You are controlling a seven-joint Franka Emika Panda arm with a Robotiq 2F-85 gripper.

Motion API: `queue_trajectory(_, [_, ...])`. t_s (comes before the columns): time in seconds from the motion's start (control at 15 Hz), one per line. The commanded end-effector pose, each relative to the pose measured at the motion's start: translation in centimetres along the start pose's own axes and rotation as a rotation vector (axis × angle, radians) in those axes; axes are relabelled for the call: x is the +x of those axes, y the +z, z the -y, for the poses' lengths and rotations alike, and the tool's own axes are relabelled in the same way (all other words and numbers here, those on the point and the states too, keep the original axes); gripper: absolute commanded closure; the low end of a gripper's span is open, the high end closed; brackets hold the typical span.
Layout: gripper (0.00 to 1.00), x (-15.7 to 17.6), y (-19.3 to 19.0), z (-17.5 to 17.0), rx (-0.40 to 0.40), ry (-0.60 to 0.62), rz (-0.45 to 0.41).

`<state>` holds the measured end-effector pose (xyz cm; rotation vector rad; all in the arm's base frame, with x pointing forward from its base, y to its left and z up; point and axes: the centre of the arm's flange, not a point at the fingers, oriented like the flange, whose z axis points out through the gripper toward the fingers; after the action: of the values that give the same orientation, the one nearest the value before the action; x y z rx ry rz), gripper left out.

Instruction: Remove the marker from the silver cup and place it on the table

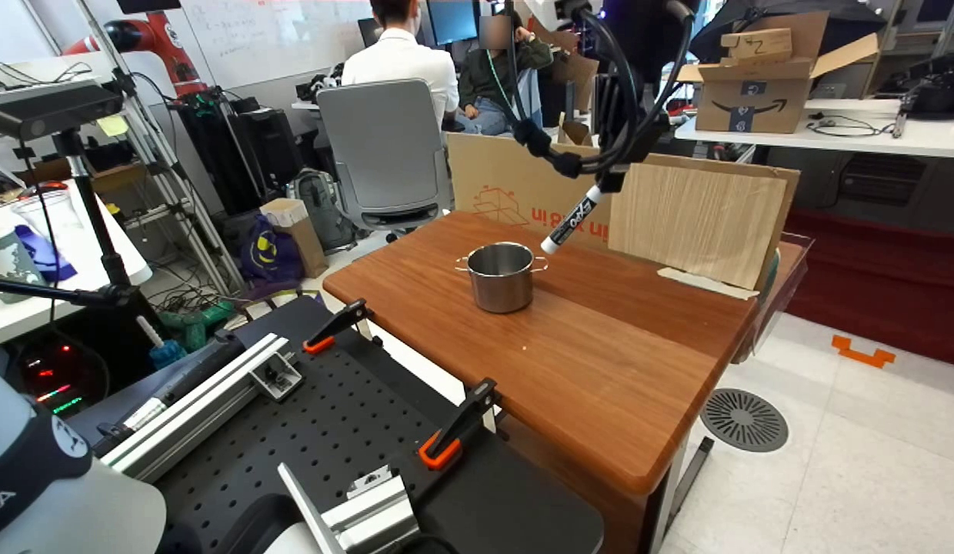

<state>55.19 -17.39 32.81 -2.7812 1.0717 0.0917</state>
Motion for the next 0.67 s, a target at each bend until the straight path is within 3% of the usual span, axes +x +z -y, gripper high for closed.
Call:
queue_trajectory(0.0, [0.95, 3.9, 1.6, 1.0, 0.036, 0.007, 0.022])
queue_trajectory(0.6, [0.95, 8.8, 8.3, 3.4, 0.049, 0.037, 0.063])
